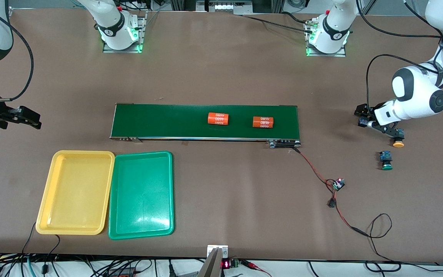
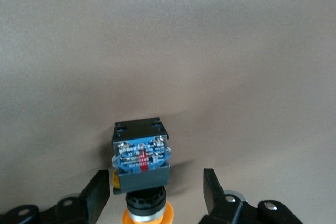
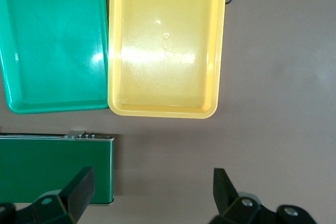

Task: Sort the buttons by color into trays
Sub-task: 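Grasp a yellow-capped push-button with the left gripper, then carry the yellow button to the conveyor end and lower it, then open the left gripper and move back to the buttons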

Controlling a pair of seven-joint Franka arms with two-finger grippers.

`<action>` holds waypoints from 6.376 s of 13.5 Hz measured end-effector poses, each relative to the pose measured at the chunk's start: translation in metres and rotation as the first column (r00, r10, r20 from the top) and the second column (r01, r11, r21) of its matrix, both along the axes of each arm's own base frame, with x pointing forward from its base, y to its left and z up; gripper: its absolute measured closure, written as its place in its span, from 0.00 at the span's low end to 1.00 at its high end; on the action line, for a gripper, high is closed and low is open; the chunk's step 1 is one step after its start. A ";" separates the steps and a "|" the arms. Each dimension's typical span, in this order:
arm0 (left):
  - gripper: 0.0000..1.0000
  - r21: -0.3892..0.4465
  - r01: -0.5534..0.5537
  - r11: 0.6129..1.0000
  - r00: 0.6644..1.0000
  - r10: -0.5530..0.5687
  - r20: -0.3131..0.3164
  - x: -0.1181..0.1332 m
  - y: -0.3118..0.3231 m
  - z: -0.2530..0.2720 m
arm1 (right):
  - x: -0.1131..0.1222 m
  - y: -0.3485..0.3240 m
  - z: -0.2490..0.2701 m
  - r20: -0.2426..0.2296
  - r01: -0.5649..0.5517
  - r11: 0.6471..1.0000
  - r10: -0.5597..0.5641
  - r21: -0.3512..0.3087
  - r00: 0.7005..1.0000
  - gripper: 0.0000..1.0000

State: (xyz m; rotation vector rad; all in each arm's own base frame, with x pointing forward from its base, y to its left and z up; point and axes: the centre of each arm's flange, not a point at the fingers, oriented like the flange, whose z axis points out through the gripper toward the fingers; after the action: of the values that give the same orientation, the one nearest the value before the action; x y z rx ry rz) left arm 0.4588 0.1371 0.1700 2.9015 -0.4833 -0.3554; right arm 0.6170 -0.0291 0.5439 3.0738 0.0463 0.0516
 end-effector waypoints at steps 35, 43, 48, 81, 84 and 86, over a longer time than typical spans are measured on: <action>0.58 0.082 -0.092 0.992 0.996 0.093 -0.008 0.044 -0.324 0.153 | 0.000 0.007 -0.002 -0.005 -0.011 1.000 0.011 0.001 1.000 0.00; 0.58 0.063 -0.104 0.993 0.995 0.104 0.007 0.048 -0.325 0.144 | 0.000 0.007 -0.003 -0.006 -0.011 1.000 0.011 0.001 1.000 0.00; 0.58 0.054 -0.098 0.994 0.995 0.097 0.017 0.048 -0.332 0.139 | 0.000 0.007 -0.003 -0.006 -0.012 1.000 0.012 0.001 1.000 0.00; 0.00 0.020 -0.124 0.992 0.991 0.123 0.053 0.062 -0.334 0.120 | 0.002 0.012 -0.009 -0.018 -0.018 1.000 0.018 0.001 1.000 0.00; 0.00 0.043 -0.223 0.974 0.975 0.222 0.021 0.076 -0.260 0.133 | 0.001 0.010 -0.009 -0.019 -0.015 1.000 0.015 0.001 1.000 0.00; 0.00 0.043 -0.307 0.951 0.952 0.307 0.008 0.084 -0.196 0.133 | 0.001 0.010 -0.010 -0.023 -0.015 1.000 0.015 0.001 1.000 0.00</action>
State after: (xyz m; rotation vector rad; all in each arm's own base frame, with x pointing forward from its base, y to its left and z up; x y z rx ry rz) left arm 0.5429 -0.0590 0.3025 2.9536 -0.0188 -0.3195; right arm 0.6181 -0.0189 0.5339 3.0756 0.0710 0.0163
